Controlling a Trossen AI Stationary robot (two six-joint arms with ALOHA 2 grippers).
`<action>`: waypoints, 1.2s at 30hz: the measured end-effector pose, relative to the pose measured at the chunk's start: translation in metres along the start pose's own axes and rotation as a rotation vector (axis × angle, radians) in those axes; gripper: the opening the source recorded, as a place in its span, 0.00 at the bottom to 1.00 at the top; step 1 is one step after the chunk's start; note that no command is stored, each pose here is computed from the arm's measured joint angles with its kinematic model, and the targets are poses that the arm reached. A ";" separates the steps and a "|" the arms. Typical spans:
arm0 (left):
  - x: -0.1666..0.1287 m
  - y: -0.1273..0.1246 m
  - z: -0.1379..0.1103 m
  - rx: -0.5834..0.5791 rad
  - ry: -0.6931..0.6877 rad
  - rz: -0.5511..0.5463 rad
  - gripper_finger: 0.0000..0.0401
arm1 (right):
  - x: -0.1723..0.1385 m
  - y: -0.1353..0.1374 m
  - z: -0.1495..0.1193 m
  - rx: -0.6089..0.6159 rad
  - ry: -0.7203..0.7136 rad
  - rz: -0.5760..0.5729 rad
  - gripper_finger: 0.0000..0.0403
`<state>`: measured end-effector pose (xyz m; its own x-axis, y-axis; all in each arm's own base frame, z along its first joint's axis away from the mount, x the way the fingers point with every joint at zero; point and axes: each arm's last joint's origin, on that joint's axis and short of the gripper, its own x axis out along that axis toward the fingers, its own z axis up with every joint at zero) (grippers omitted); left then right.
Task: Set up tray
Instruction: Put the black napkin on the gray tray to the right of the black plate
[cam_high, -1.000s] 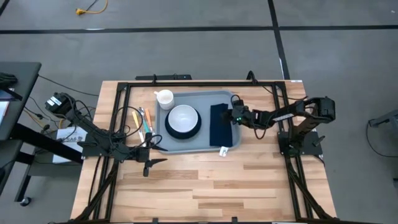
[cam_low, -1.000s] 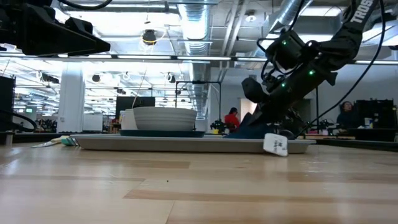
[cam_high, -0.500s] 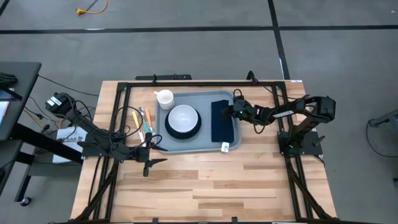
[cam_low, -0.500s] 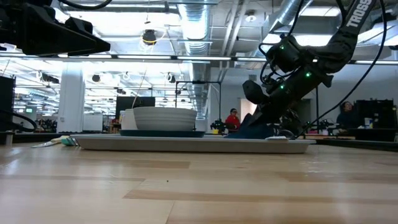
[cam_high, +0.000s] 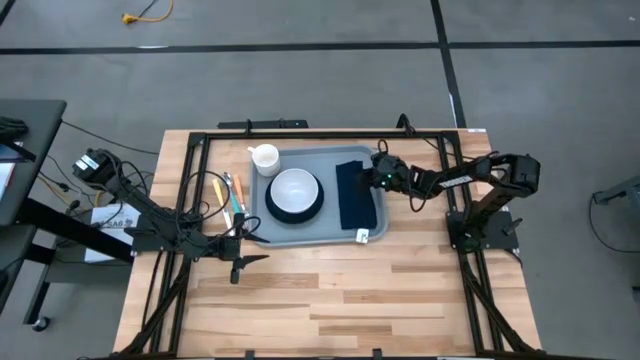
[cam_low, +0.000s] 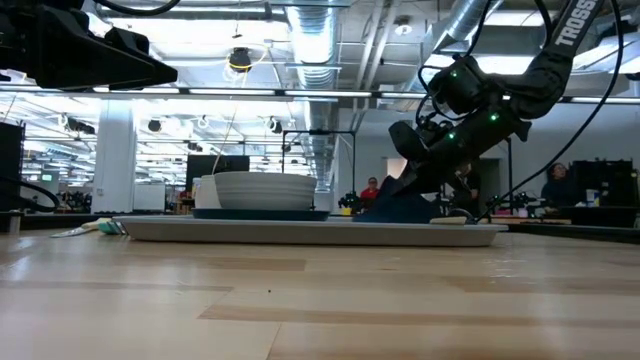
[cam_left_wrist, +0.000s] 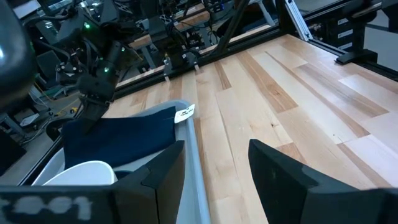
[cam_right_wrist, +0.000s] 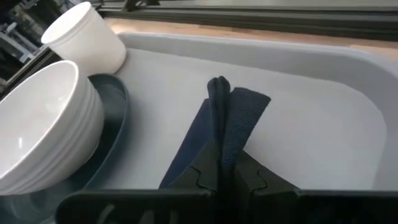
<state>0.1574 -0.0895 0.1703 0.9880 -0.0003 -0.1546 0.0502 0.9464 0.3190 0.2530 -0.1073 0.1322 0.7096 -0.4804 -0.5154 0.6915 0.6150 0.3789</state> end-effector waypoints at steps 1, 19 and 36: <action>0.000 0.000 0.000 0.000 0.000 0.000 0.42 | 0.000 0.000 0.000 0.010 0.000 0.000 0.00; 0.000 0.000 0.000 0.001 0.000 0.000 0.42 | 0.007 0.018 0.003 0.085 -0.051 -0.044 0.00; 0.000 -0.001 -0.003 -0.001 0.024 -0.018 0.42 | 0.055 0.010 -0.004 0.054 0.060 -0.220 0.00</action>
<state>0.1569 -0.0895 0.1672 0.9831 -0.0094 -0.1830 0.0677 0.9465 0.3155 0.2986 -0.1245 0.1044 0.5331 -0.5602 -0.6340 0.8358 0.4649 0.2920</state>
